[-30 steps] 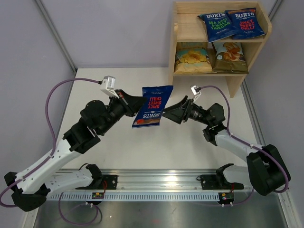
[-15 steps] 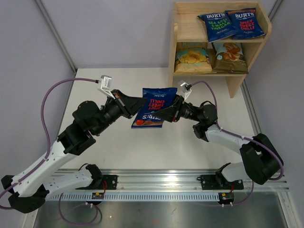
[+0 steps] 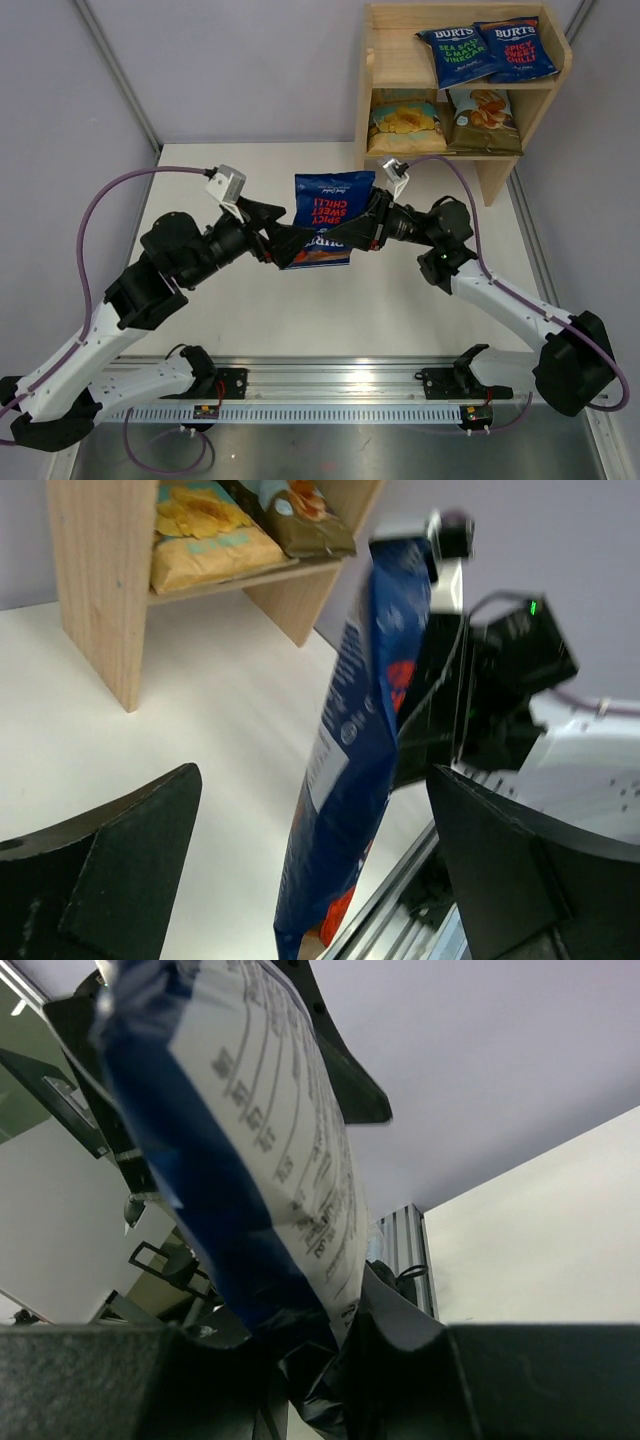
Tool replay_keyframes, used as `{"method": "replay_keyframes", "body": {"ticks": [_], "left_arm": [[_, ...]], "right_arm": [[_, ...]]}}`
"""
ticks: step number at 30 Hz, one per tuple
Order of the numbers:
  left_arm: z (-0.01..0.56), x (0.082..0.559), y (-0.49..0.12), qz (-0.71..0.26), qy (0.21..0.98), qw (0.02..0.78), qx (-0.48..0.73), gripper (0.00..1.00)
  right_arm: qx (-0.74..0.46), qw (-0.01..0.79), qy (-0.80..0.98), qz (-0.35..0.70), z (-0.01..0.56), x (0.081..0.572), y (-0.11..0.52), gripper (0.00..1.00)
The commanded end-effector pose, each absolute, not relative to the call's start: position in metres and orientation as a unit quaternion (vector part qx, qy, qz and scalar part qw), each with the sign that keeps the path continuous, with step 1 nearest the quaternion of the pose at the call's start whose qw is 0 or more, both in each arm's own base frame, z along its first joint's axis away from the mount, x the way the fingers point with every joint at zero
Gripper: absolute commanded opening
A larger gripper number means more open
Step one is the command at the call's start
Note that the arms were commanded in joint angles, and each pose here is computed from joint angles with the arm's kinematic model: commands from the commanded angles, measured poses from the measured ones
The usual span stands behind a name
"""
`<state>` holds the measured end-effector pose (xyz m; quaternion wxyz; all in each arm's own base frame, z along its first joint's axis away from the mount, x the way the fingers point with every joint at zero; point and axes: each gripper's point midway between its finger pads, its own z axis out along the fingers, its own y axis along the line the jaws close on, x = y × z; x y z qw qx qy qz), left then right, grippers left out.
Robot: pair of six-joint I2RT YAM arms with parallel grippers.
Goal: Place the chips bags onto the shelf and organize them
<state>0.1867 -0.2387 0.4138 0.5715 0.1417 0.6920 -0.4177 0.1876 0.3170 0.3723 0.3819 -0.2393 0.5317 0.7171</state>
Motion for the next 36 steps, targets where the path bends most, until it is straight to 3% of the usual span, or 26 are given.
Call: {"method": "replay_keyframes", "body": {"ticks": [1,3,5,7,8,11,15,17,18,25,30,32,36], "left_arm": [[0.411,0.162,-0.252,-0.422,0.662,0.56,0.265,0.99],[0.407,0.161,-0.255,-0.425,0.662,0.554,0.272,0.99],[0.406,0.162,-0.257,-0.427,0.663,0.552,0.273,0.92],[0.409,0.161,-0.261,-0.432,0.659,0.55,0.277,0.84],[0.408,0.159,-0.264,-0.439,0.656,0.544,0.284,0.74],[0.409,0.159,-0.268,-0.446,0.653,0.542,0.285,0.57],[0.409,0.16,-0.269,-0.449,0.65,0.544,0.283,0.51],[0.408,0.16,-0.271,-0.45,0.649,0.543,0.284,0.42],[0.409,0.16,-0.271,-0.451,0.65,0.543,0.282,0.32],[0.414,0.159,-0.277,-0.472,0.641,0.541,0.273,0.15],[0.427,0.157,-0.269,-0.484,0.628,0.557,0.249,0.06],[0.431,0.159,-0.265,-0.485,0.623,0.568,0.234,0.05],[0.443,0.16,-0.255,-0.497,0.609,0.587,0.195,0.04]], "right_arm": [[-0.275,0.365,0.562,0.69,0.386,0.177,0.315,0.23],[-0.294,0.358,0.565,0.683,0.388,0.171,0.313,0.23],[-0.304,0.351,0.568,0.679,0.392,0.166,0.312,0.23],[-0.311,0.343,0.573,0.676,0.395,0.162,0.31,0.23],[-0.322,0.346,0.573,0.67,0.394,0.161,0.309,0.23],[-0.337,0.34,0.585,0.654,0.388,0.158,0.307,0.23],[-0.355,0.326,0.593,0.645,0.382,0.15,0.303,0.23],[-0.359,0.33,0.59,0.643,0.384,0.148,0.302,0.25],[-0.359,0.333,0.59,0.642,0.384,0.148,0.301,0.25],[-0.352,0.347,0.592,0.636,0.382,0.151,0.3,0.37],[-0.329,0.37,0.61,0.619,0.381,0.158,0.296,0.57],[-0.318,0.385,0.618,0.608,0.381,0.163,0.294,0.77],[-0.289,0.427,0.623,0.588,0.386,0.168,0.284,0.99]]}}
